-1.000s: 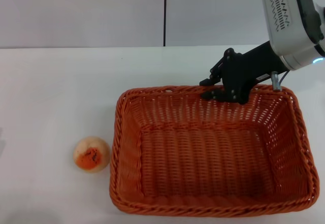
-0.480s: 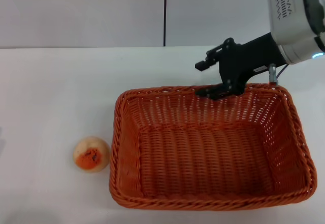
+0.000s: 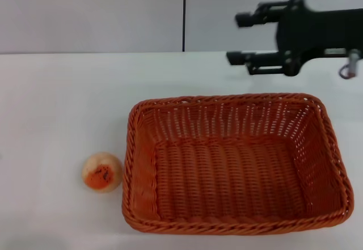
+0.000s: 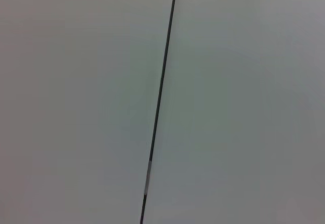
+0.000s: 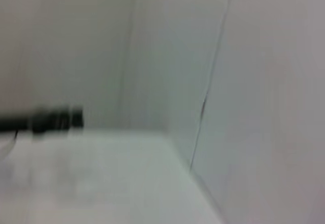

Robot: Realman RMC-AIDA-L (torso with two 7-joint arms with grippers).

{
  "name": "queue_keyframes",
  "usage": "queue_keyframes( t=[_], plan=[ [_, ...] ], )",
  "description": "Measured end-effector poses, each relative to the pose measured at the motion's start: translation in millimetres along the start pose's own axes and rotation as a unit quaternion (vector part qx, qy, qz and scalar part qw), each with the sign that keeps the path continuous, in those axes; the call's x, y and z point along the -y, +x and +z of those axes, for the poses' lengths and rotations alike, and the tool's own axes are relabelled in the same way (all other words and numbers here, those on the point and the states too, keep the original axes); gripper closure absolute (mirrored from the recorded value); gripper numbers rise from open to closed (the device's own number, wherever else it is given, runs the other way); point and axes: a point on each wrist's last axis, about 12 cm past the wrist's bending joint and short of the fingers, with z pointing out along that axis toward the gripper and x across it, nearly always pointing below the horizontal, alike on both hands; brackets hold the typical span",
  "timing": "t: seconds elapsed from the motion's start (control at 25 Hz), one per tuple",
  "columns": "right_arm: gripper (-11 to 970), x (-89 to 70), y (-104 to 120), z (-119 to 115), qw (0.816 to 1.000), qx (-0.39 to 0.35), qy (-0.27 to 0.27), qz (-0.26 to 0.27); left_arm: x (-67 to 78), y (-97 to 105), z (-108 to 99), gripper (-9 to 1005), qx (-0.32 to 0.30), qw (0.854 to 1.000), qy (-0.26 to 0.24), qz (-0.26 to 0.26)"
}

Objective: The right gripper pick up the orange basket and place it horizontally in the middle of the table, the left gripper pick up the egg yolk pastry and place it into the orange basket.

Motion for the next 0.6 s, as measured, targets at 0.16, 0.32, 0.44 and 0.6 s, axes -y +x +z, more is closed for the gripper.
queue_keyframes(
  t=[0.16, 0.32, 0.44, 0.6],
  plan=[
    [294, -23.3, 18, -39, 0.99, 0.116, 0.067, 0.052, -10.5, -7, 4, 187, -0.005, 1.0, 0.02, -0.004],
    [293, -40.4, 47, -64, 0.971, 0.176, 0.136, 0.09, -14.2, -9, 7, 186, -0.006, 1.0, 0.026, 0.002],
    [293, -56.8, 82, -85, 0.945, 0.219, 0.211, 0.122, -15.4, -10, 8, 186, -0.008, 1.0, 0.027, 0.003],
    [293, -80.1, 133, -108, 0.902, 0.236, 0.329, 0.152, -16.0, -10, 11, 186, -0.009, 1.0, 0.029, 0.006]
  ],
)
